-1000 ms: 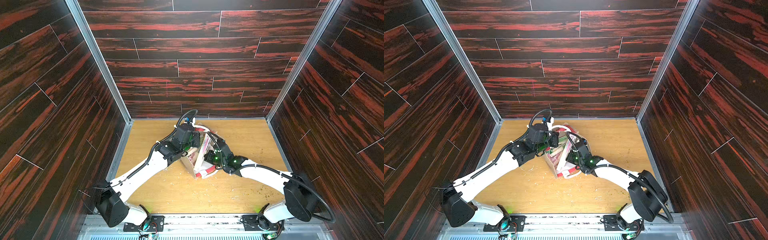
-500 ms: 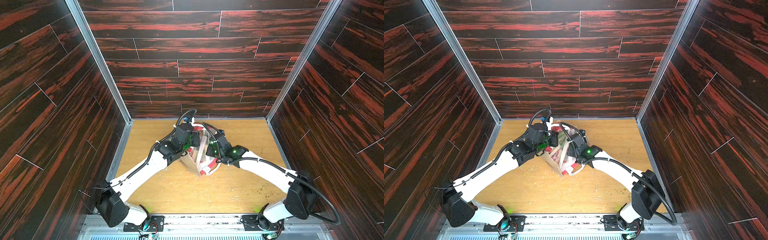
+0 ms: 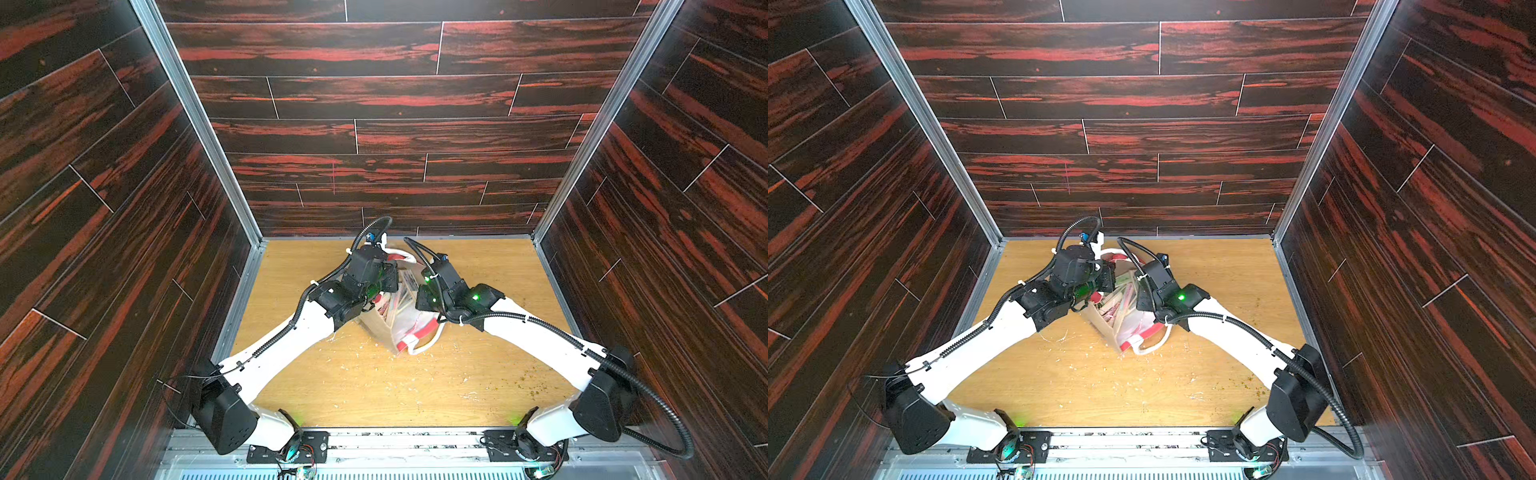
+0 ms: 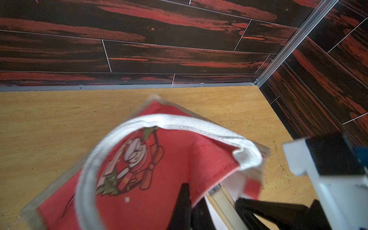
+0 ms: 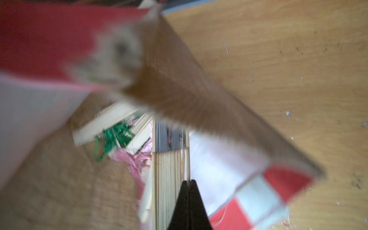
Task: Take out the folding fans from the tote bags
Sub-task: Pick up the folding fan from the canvas bag.
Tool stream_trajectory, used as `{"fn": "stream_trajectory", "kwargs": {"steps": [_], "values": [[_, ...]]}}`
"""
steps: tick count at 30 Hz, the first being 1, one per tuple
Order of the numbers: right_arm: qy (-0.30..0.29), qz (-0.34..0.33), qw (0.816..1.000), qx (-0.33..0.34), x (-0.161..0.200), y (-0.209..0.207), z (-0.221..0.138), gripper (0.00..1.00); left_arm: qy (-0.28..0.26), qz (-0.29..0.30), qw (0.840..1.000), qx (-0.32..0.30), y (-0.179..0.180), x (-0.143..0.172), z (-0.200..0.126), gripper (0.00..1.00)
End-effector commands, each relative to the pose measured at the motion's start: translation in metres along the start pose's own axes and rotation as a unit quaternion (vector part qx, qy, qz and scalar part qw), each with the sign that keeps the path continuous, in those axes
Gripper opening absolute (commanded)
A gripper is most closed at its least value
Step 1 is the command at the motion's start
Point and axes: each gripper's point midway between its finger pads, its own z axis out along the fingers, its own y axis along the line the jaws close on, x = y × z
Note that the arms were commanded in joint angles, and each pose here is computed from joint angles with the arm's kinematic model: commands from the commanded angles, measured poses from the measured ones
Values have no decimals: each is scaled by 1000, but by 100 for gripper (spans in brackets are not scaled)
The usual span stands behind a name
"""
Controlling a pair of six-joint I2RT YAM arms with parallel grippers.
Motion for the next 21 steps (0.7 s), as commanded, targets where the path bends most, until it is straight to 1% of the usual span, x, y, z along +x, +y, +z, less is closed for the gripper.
{"fn": "stream_trajectory", "kwargs": {"steps": [1, 5, 13, 18, 21], "values": [[15, -14, 1000, -5, 14, -6, -3, 0, -39, -20, 999, 13, -8, -28, -14, 0], [29, -7, 1000, -8, 28, -7, 8, 0, -34, -26, 999, 16, -10, -25, -10, 0], [15, -17, 1000, -6, 32, -15, -5, 0, -31, -37, 999, 2, -6, -25, -5, 0], [6, -31, 999, -11, 33, -17, -19, 0, -39, -40, 998, -25, 3, -28, -5, 0], [2, -37, 999, -15, 33, -18, -27, 0, -46, -40, 997, -57, 13, -31, -5, 0]]}}
